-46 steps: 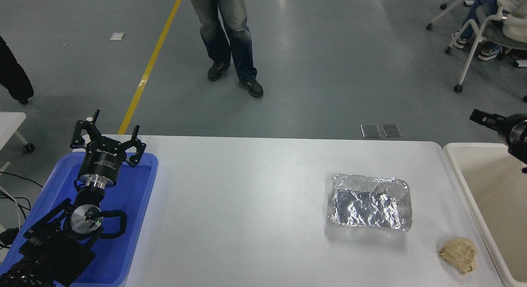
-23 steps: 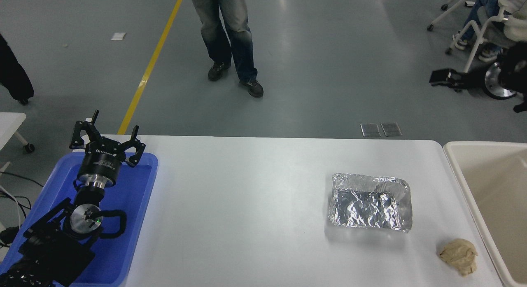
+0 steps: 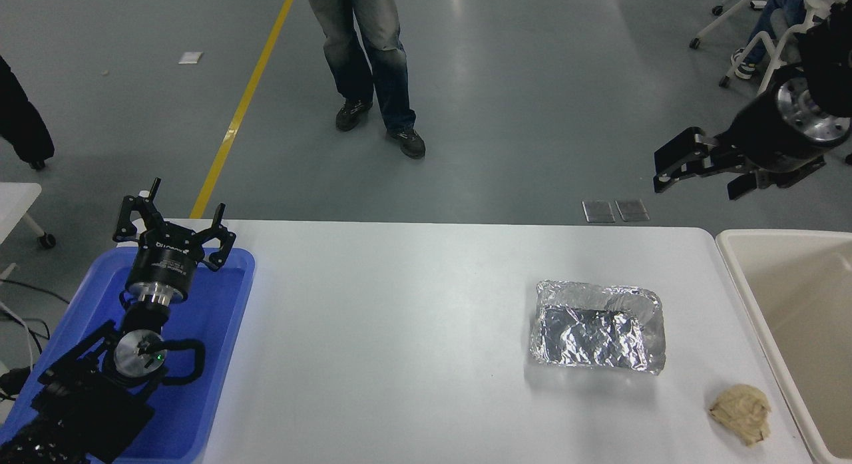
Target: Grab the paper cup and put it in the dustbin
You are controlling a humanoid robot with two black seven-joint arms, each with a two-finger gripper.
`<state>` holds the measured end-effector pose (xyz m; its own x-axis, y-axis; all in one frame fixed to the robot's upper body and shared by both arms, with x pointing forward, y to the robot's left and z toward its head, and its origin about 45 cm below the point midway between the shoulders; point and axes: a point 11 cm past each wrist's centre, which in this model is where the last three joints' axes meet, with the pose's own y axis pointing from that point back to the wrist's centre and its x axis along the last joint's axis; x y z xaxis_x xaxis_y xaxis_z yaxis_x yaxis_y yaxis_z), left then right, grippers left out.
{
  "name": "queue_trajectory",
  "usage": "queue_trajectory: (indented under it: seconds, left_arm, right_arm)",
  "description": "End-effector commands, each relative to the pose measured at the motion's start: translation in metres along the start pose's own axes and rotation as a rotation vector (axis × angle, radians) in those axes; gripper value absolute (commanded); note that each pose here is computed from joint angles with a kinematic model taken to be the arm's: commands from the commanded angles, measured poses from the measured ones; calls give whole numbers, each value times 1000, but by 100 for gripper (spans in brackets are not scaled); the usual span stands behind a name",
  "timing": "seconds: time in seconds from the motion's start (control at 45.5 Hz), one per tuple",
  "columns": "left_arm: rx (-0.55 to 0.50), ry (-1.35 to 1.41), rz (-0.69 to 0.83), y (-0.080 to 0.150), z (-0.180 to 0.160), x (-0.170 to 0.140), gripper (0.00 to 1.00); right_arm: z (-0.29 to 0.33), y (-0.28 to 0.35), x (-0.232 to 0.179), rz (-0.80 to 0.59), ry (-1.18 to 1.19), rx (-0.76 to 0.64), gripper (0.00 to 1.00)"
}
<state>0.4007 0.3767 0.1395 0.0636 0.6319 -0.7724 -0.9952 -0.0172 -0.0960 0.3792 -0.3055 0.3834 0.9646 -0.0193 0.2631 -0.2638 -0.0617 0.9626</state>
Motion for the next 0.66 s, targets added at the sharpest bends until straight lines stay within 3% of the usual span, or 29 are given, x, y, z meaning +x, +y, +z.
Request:
queue_trajectory:
  seconds: [0.0,0.637]
  left_arm:
    - [0,0,0,0,0,0,100]
    - [-1,1,1,0,0,0,100]
  right_arm:
    - [-22,5,-18,-71,60,14,100]
    - [-21,-10,-23,-107,62,3,100]
